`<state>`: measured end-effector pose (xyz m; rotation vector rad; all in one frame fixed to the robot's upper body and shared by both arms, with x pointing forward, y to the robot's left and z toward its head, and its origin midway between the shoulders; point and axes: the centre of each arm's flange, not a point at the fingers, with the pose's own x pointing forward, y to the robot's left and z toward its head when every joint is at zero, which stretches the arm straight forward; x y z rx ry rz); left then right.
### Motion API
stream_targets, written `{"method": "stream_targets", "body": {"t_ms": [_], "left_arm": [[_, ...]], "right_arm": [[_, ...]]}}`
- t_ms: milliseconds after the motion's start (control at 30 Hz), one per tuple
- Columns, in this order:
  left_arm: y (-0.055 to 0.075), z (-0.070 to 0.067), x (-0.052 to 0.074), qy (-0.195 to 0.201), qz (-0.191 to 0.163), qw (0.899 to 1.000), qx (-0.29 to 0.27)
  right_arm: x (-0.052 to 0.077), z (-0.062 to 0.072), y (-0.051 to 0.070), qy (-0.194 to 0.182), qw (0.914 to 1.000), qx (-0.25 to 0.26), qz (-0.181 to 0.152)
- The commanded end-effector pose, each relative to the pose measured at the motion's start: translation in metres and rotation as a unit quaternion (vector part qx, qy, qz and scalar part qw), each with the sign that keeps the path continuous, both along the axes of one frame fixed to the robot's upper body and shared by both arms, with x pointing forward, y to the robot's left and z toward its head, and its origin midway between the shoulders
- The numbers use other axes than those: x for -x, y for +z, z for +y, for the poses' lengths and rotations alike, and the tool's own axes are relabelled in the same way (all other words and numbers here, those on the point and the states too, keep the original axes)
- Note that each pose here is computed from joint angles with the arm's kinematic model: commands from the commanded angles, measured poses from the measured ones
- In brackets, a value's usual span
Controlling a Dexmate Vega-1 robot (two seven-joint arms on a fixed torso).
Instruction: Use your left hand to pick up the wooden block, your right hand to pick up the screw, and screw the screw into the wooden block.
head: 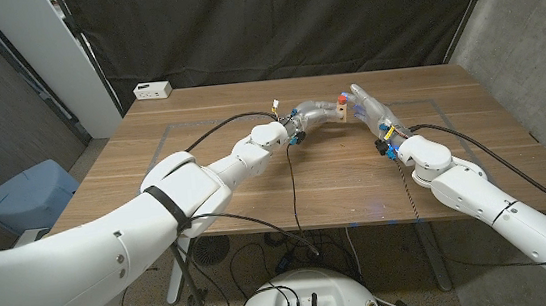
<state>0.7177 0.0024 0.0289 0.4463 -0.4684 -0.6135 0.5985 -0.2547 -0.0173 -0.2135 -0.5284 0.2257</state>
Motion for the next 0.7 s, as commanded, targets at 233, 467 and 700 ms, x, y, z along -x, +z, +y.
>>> {"method": "stream_targets", "body": {"t_ms": [233,467,700], "left_arm": [[-0.0017,-0.0019,0.0004,-0.002,0.003,1.000,-0.001],[-0.0021,-0.0031,0.0006,-0.003,0.005,1.000,-0.001],[-0.0040,-0.0032,0.0007,-0.004,0.008,1.000,0.003]], "right_arm": [[0.0104,-0.0009,-0.0037,-0.002,1.0000,0.003,-0.001],[0.0125,-0.0012,-0.0050,-0.003,1.0000,0.004,0.000],[0.0138,-0.0010,-0.0075,-0.002,1.0000,0.005,0.004]]}}
